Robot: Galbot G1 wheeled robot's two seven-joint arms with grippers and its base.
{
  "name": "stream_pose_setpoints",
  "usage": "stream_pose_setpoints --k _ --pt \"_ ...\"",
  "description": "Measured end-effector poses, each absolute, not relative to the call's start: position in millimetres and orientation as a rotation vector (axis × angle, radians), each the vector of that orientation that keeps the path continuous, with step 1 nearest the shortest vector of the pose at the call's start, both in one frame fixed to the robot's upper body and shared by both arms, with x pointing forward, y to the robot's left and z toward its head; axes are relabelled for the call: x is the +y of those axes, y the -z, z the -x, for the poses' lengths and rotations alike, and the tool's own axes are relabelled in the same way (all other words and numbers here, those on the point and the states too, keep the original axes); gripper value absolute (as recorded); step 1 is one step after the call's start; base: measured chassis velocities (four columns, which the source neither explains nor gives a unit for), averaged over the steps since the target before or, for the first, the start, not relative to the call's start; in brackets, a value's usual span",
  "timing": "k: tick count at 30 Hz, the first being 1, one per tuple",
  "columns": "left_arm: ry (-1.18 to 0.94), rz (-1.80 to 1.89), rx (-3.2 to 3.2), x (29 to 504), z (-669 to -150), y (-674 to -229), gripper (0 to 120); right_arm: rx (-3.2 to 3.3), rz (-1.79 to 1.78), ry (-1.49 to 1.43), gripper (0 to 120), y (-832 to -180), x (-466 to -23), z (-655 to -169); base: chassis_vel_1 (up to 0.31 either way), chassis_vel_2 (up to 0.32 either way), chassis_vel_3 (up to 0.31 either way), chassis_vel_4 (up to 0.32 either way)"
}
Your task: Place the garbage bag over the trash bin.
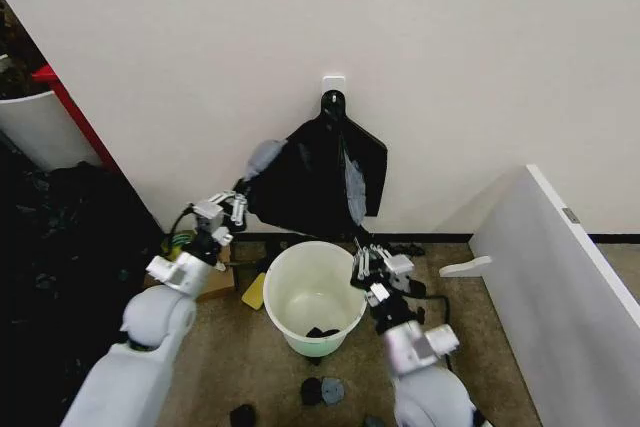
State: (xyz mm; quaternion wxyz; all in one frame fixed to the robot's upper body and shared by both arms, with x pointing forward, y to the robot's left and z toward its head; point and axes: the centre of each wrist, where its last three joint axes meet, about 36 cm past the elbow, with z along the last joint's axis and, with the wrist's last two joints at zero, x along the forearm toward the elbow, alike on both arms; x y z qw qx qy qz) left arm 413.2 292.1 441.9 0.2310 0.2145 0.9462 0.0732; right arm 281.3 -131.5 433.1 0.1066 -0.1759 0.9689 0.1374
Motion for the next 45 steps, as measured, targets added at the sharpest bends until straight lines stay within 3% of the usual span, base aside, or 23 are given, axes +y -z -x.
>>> stream_pose_setpoints --k 6,14,27,38,45 --pt "-0.361 -0.507 2.631 307.8 -379.2 -461.5 0 2.839 0.524 -0.507 0 -482.5 -146.5 -243.6 0.0 0.0 0.0 0.0" --pt "-0.282 -0.553 2.646 289.9 -356.4 -462.7 0 2.86 0.499 -0.499 0 -493.0 -152.8 -224.0 0.0 0.0 0.0 0.0" --pt "-0.196 -0.586 2.787 265.3 -333.5 -421.8 0 3.006 0.445 -0.447 0 -461.0 -142.8 -222.1 0.0 0.0 0.0 0.0" --pt "0.079 -0.586 2.951 223.2 -320.6 -372.7 0 3.15 0.331 -0.283 0 -432.5 -151.3 -241.1 0.0 0.0 0.0 0.0" --pt "-0.054 -0.575 3.023 213.0 -316.8 -367.2 0 3.328 0.353 -0.243 0 -441.6 -161.1 -234.8 0.0 0.0 0.0 0.0"
